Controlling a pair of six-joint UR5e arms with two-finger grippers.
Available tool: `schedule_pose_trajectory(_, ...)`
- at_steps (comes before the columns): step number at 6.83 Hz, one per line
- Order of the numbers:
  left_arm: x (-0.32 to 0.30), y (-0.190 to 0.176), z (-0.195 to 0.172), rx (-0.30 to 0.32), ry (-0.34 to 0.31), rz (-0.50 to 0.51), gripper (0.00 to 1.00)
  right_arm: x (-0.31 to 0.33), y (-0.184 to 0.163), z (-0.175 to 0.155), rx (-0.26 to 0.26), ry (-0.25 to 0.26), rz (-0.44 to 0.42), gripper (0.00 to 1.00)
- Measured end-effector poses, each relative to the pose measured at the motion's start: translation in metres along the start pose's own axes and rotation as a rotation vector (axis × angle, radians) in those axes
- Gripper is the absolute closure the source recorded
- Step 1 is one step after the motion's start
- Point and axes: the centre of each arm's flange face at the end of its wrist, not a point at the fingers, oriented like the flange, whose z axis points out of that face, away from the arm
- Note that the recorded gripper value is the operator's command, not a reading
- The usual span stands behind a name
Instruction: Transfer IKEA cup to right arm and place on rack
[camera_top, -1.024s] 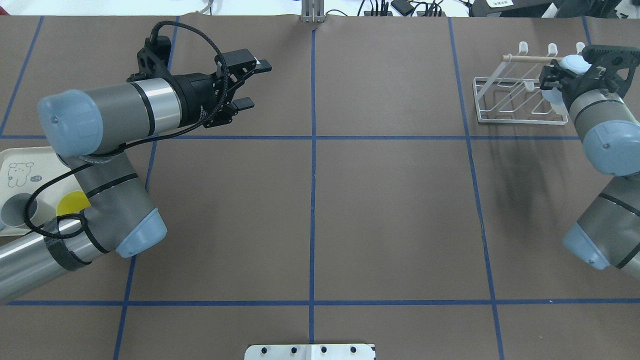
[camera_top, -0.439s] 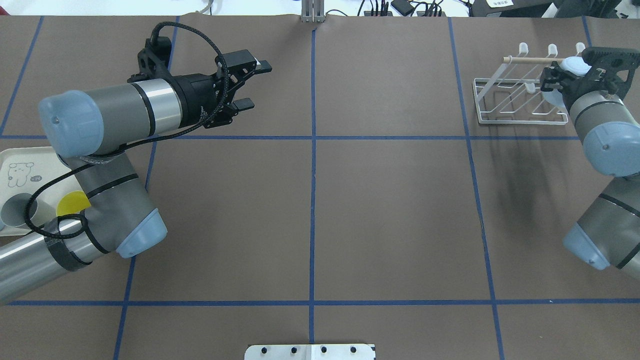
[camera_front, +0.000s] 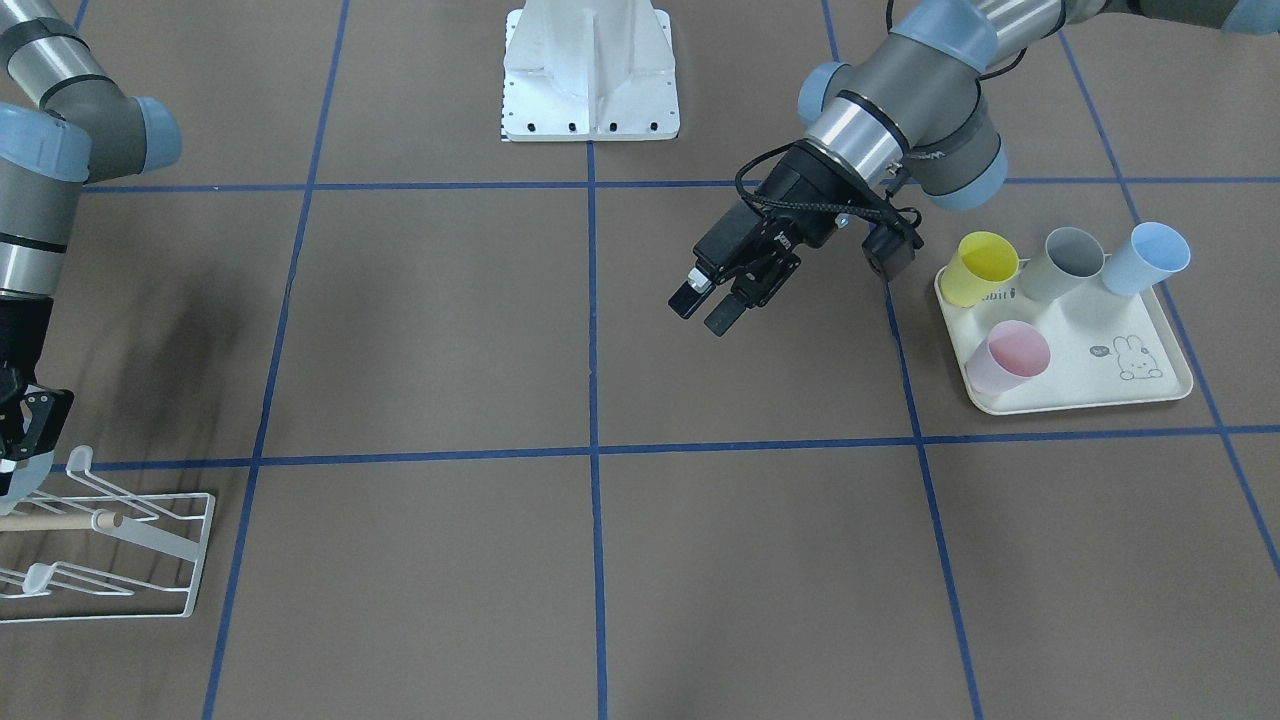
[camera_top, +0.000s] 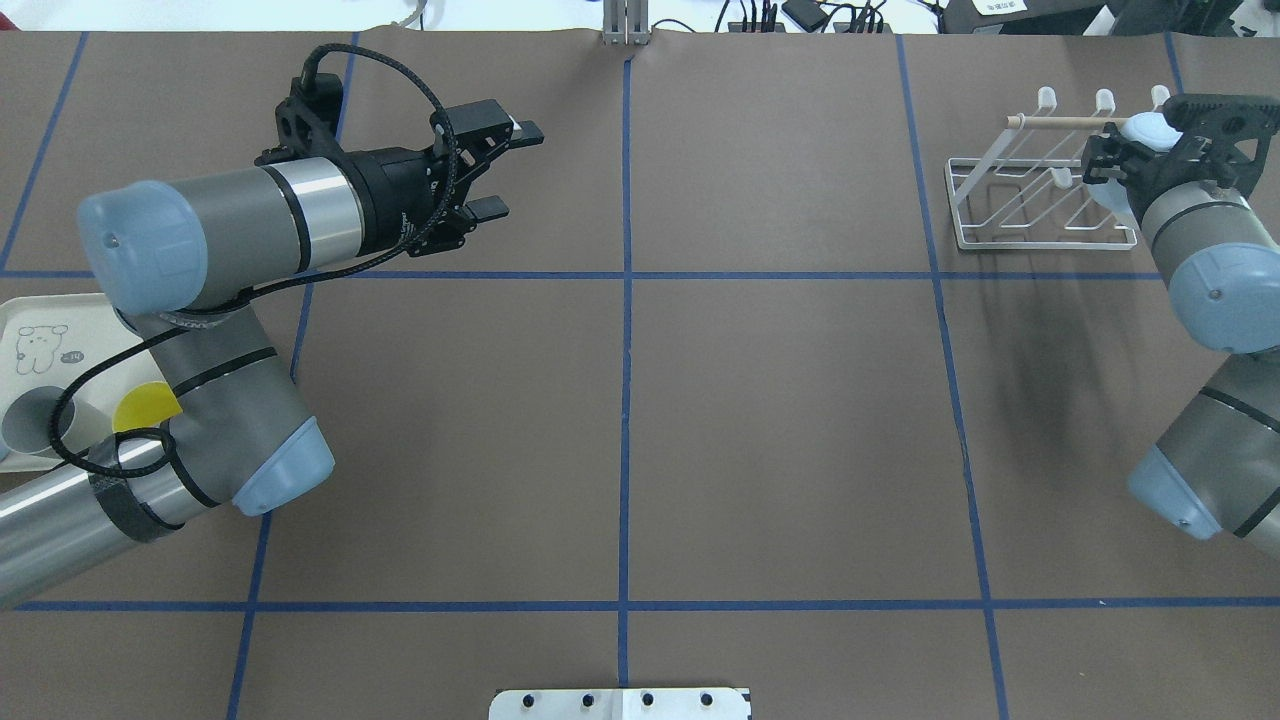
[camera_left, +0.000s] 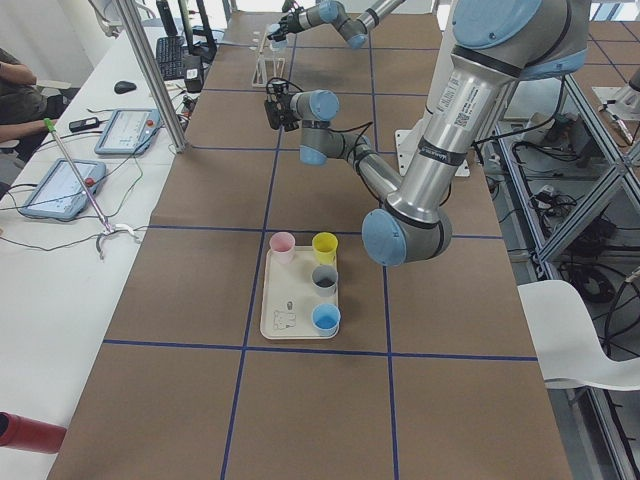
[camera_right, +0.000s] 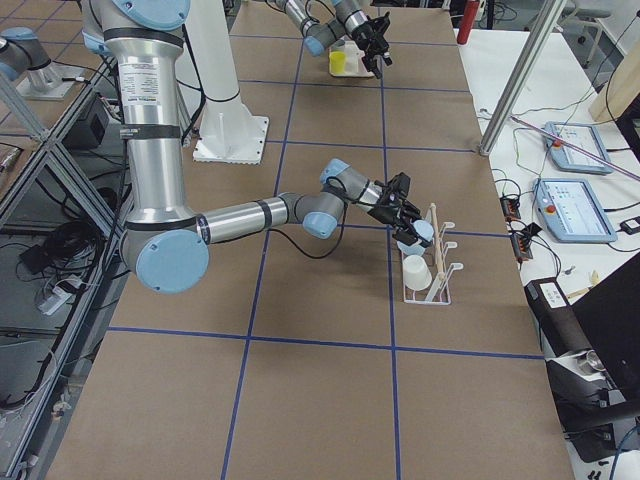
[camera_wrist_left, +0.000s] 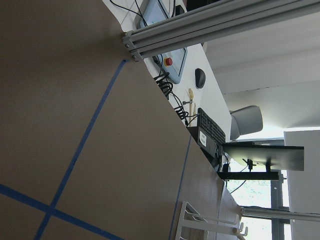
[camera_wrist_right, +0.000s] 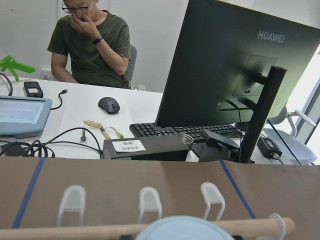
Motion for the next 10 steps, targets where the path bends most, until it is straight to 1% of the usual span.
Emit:
schedule_pose_trajectory(4, 0.001, 0.000, -0.001, 0.002, 0.002, -0.001, 0.00, 0.002, 0.000, -0.001, 0.001, 0.002, 0.001, 0.00)
schedule_pose_trajectory(5, 0.002, 0.000, -0.001, 0.000, 0.004, -0.001, 0.00, 0.001, -0.005, -0.005, 0.009, -0.011, 0.011, 0.00)
schedule_pose_trajectory(6, 0.004, -0.001, -0.003, -0.001, 0.006, 0.000, 0.00, -0.003, -0.017, -0.015, 0.025, -0.036, 0.031, 0.00)
schedule_pose_trajectory(7, 0.005, -0.004, -0.006, 0.000, 0.005, 0.003, 0.00, -0.008, -0.033, -0.031, 0.040, -0.073, 0.058, 0.00)
schedule_pose_trajectory(8, 0.010, -0.017, -0.016, 0.001, -0.016, 0.030, 0.00, -0.014, -0.051, -0.053, 0.036, -0.118, 0.086, 0.00)
schedule_pose_trajectory(9, 0.019, -0.033, -0.037, 0.000, -0.061, 0.096, 0.00, -0.018, -0.071, -0.080, 0.007, -0.160, 0.115, 0.00)
schedule_pose_trajectory(10, 0.020, -0.046, -0.067, -0.007, -0.117, 0.185, 0.00, -0.026, -0.092, -0.110, -0.040, -0.200, 0.170, 0.00)
